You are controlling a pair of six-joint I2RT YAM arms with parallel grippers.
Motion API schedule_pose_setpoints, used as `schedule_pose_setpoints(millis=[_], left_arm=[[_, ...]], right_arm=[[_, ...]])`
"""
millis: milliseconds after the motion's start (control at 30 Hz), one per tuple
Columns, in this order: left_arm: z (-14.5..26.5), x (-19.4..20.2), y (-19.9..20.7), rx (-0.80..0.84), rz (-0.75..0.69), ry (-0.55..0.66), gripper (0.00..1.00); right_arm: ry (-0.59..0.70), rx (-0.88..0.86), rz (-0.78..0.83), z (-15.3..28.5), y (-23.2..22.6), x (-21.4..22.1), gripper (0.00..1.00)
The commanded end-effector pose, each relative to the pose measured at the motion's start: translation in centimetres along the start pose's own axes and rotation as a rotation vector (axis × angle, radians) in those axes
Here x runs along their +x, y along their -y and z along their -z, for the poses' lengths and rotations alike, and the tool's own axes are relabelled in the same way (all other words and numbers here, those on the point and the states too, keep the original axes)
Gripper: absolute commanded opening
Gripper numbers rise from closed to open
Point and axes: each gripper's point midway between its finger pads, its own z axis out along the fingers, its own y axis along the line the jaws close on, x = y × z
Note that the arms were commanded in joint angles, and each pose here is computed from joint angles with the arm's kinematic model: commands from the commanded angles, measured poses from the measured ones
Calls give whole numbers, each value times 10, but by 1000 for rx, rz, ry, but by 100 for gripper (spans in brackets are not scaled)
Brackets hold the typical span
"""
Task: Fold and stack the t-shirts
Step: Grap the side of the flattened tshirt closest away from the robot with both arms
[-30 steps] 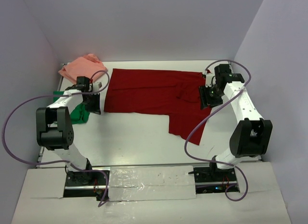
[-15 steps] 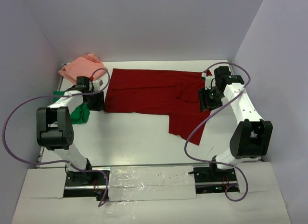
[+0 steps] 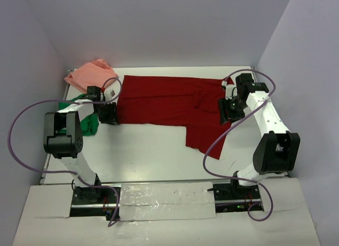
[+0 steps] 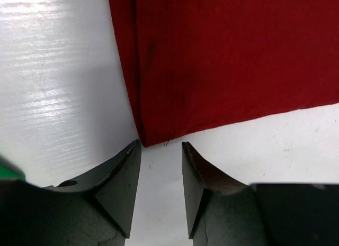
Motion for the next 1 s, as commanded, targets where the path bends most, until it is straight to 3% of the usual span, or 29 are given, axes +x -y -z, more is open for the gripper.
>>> schedule_pose_setpoints(millis=[0, 333, 433, 500, 567, 667, 967], left_arm=[[-3, -12, 2, 16, -2, 44, 45], [-2, -23, 2, 9, -8, 93, 40], [-4, -21, 1, 9, -4, 90, 32], [-4, -21, 1, 9, -4, 90, 20], [-6, -18, 1, 12, -1, 82, 8], [-4, -19, 2, 12, -2, 86, 2], [2, -22, 3, 10, -14, 99, 0]], right_arm=[[40, -10, 33, 18, -9, -1, 61], [0, -18, 76, 10, -18, 15, 60], [0, -23, 83, 11, -21, 15, 60], [-16, -24, 96, 9, -21, 18, 57], [-61, -31, 111, 8, -21, 27, 55], [-155, -21, 145, 7, -16, 45, 55], [-437, -56, 252, -4, -9, 123, 59]])
